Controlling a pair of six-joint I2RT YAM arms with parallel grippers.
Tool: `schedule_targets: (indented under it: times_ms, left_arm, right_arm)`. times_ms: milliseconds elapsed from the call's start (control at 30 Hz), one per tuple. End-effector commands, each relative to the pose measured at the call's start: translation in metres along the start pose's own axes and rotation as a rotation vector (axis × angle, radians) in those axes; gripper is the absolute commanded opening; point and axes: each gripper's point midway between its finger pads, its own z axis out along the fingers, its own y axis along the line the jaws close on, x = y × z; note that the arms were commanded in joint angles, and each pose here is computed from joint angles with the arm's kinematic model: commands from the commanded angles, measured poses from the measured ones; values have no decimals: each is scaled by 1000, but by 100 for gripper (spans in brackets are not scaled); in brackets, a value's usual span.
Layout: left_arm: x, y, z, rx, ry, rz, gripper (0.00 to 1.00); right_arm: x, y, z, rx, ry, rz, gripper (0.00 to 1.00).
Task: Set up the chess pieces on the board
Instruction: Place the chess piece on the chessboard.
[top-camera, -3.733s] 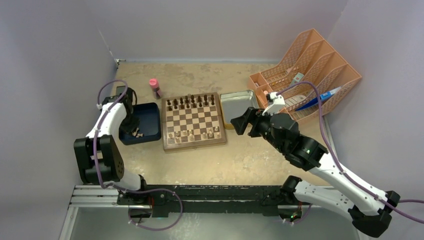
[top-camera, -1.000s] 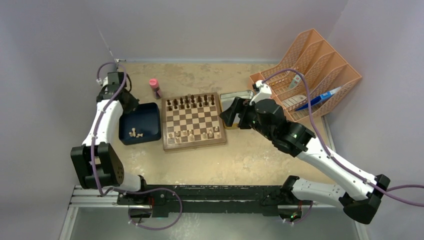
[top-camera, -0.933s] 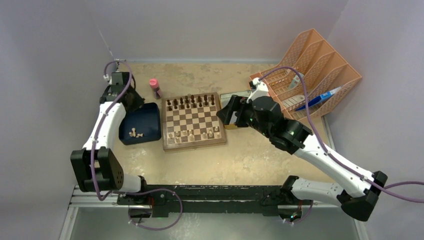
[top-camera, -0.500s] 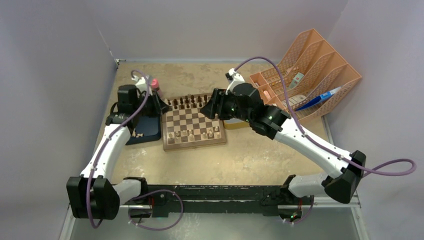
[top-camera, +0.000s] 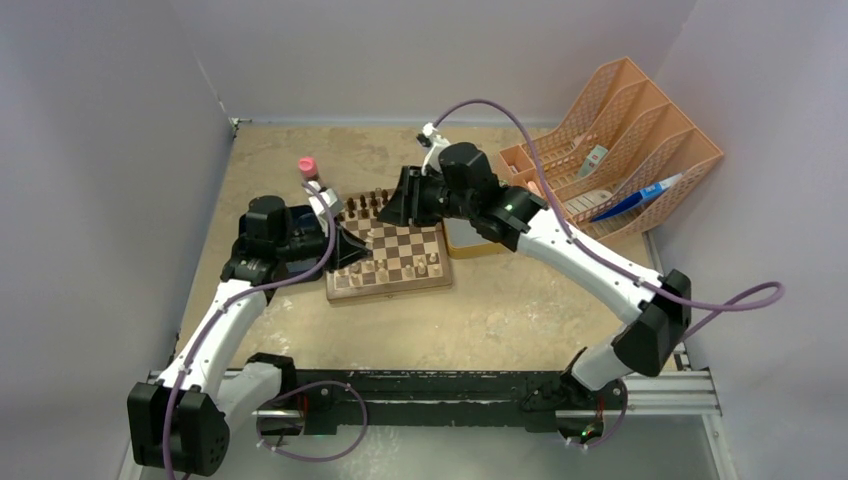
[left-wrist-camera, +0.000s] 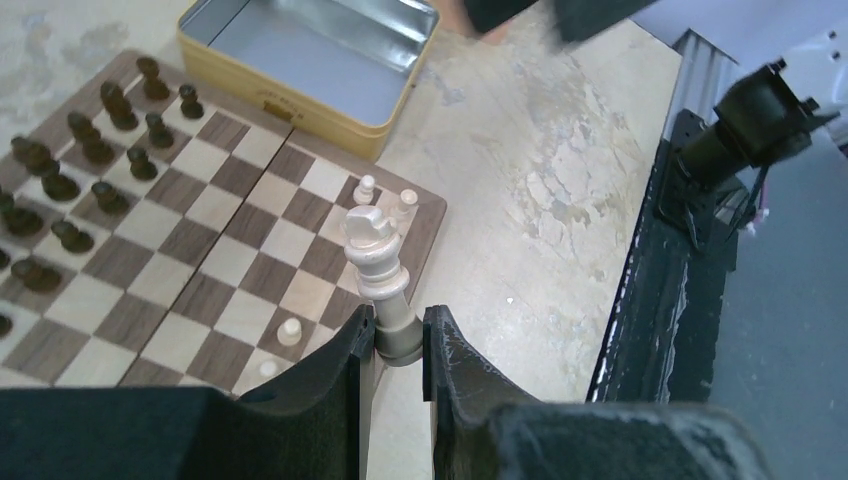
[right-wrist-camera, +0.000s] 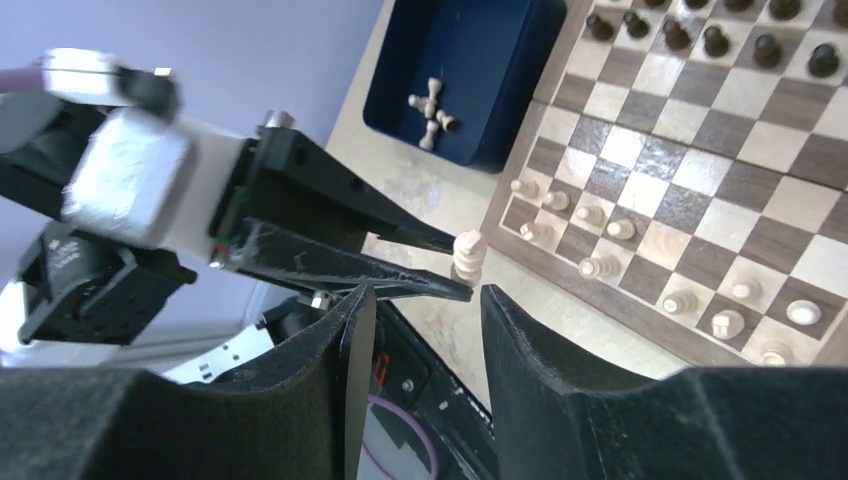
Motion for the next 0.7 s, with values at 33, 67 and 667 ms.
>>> schedule_targets:
  times_ms: [33, 67, 667]
  left_arm:
    - [-20, -22, 0, 158, -82, 263, 0]
    - [-20, -22, 0, 161, -81, 266, 0]
    - [-19, -14, 3, 130, -77, 256, 0]
  right_arm:
    - [9, 17, 13, -113, 97, -31, 46]
    - [12, 18, 17, -120, 114, -30, 46]
    - [27, 2, 34, -89, 193, -59, 12]
